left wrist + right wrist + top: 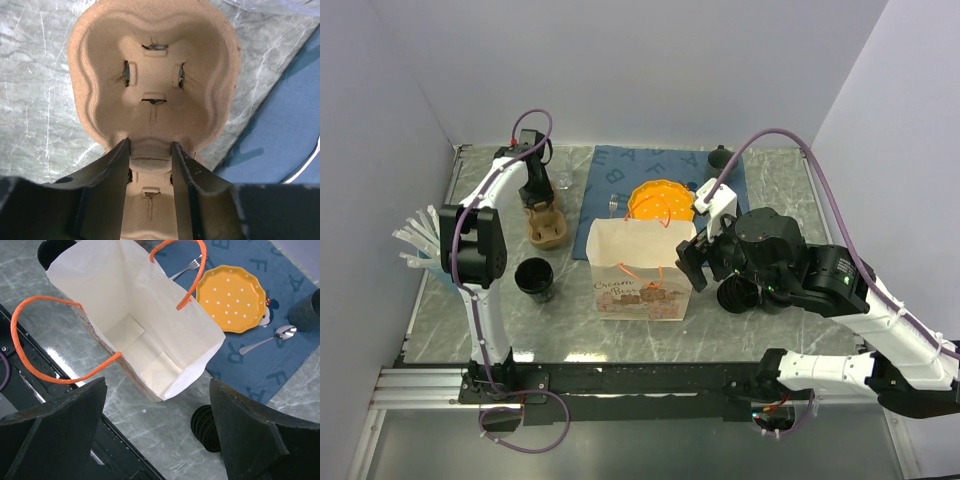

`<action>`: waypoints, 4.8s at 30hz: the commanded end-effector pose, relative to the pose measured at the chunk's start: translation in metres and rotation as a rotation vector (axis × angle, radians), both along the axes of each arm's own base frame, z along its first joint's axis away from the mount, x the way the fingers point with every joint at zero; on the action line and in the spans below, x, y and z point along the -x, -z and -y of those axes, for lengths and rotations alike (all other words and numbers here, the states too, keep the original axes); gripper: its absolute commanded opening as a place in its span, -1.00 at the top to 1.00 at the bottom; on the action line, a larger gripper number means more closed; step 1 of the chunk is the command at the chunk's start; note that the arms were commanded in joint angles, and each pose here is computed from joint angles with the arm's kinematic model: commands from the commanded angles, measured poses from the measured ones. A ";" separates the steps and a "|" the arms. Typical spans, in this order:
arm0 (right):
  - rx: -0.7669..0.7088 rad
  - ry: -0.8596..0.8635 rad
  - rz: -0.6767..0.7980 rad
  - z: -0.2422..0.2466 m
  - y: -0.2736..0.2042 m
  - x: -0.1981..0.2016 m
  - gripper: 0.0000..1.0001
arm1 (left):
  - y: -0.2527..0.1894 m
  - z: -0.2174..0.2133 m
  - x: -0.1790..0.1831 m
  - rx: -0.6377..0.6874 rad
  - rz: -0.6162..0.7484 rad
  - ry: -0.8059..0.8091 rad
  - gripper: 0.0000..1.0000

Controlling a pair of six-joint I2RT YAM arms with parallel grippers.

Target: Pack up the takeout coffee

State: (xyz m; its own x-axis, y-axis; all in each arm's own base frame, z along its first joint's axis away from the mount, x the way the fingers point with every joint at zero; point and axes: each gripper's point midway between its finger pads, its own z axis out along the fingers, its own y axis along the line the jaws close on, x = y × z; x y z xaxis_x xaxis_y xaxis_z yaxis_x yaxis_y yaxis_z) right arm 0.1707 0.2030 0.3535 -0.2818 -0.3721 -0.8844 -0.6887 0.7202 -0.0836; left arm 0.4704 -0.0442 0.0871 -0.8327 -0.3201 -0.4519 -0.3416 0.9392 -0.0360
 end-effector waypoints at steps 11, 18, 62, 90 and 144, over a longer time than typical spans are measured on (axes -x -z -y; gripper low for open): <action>-0.026 0.013 0.039 -0.001 -0.014 -0.005 -0.83 | -0.065 0.004 -0.010 0.011 0.097 0.021 0.24; -0.030 0.011 0.044 -0.003 -0.019 -0.006 -0.83 | -0.088 0.002 -0.006 0.008 0.130 0.026 0.31; -0.368 0.156 -0.186 0.018 -0.060 -0.035 -0.70 | -0.369 0.200 0.242 0.315 0.833 1.322 0.43; -0.332 -0.205 -0.125 -0.029 0.007 -0.078 -0.32 | -0.350 0.221 0.260 0.350 0.927 1.589 0.48; -0.388 0.187 -0.260 0.021 -0.008 -0.061 -0.24 | -0.243 0.262 0.255 0.198 0.695 1.781 0.49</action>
